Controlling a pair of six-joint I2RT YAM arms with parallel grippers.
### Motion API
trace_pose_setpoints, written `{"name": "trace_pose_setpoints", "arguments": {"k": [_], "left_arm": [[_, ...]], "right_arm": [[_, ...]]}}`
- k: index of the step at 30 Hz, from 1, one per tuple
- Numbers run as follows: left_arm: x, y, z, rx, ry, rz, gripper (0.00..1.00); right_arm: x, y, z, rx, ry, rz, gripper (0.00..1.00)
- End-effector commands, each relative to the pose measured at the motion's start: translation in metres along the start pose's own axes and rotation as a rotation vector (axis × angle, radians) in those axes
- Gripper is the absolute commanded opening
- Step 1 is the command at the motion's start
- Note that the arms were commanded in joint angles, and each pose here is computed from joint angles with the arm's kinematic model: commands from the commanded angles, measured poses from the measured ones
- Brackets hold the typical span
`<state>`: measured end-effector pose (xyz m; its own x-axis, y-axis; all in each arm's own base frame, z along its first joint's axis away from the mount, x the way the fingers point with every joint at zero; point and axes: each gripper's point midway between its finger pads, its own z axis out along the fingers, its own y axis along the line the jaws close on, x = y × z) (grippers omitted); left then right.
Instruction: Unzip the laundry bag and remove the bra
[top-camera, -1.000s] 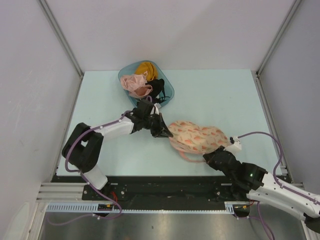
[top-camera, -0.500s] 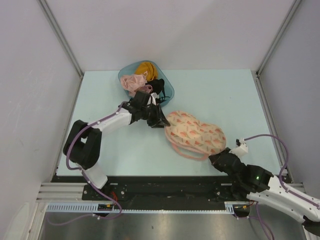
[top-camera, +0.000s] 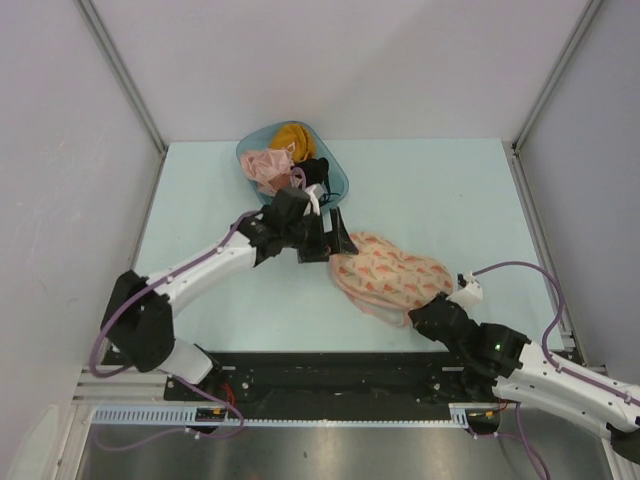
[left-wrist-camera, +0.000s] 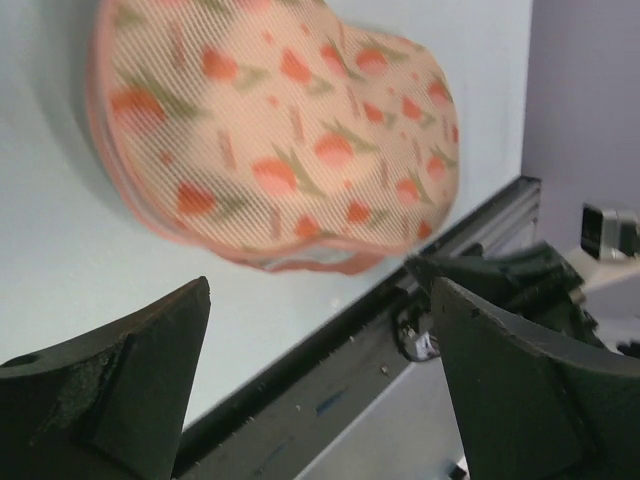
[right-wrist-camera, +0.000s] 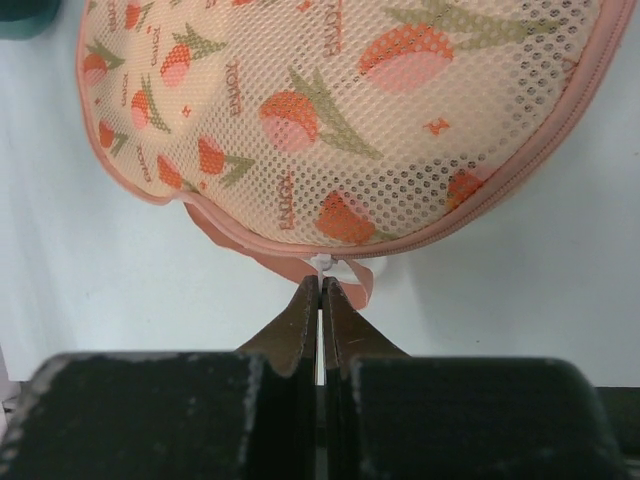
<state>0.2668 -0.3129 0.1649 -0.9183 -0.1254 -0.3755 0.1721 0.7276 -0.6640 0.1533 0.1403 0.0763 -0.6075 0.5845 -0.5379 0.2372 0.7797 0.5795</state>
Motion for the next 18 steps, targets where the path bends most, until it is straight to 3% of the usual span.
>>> {"name": "trace_pose_setpoints", "arguments": {"k": [1, 6, 9, 18], "left_arm": [[0.045, -0.015, 0.005, 0.061, 0.033, -0.090, 0.95], [0.068, 0.014, 0.026, -0.035, 0.058, -0.205, 0.96], [0.074, 0.012, 0.031, 0.054, 0.042, -0.317, 0.96], [0.069, 0.008, 0.065, 0.061, 0.011, -0.383, 0.93]], "right_arm": [[-0.012, 0.021, -0.003, -0.065, -0.043, 0.053, 0.00], [-0.012, 0.021, -0.005, -0.073, -0.034, 0.059, 0.00], [-0.012, 0.019, -0.006, -0.077, -0.036, 0.066, 0.00], [-0.010, 0.016, -0.005, -0.079, -0.033, 0.076, 0.00]]}}
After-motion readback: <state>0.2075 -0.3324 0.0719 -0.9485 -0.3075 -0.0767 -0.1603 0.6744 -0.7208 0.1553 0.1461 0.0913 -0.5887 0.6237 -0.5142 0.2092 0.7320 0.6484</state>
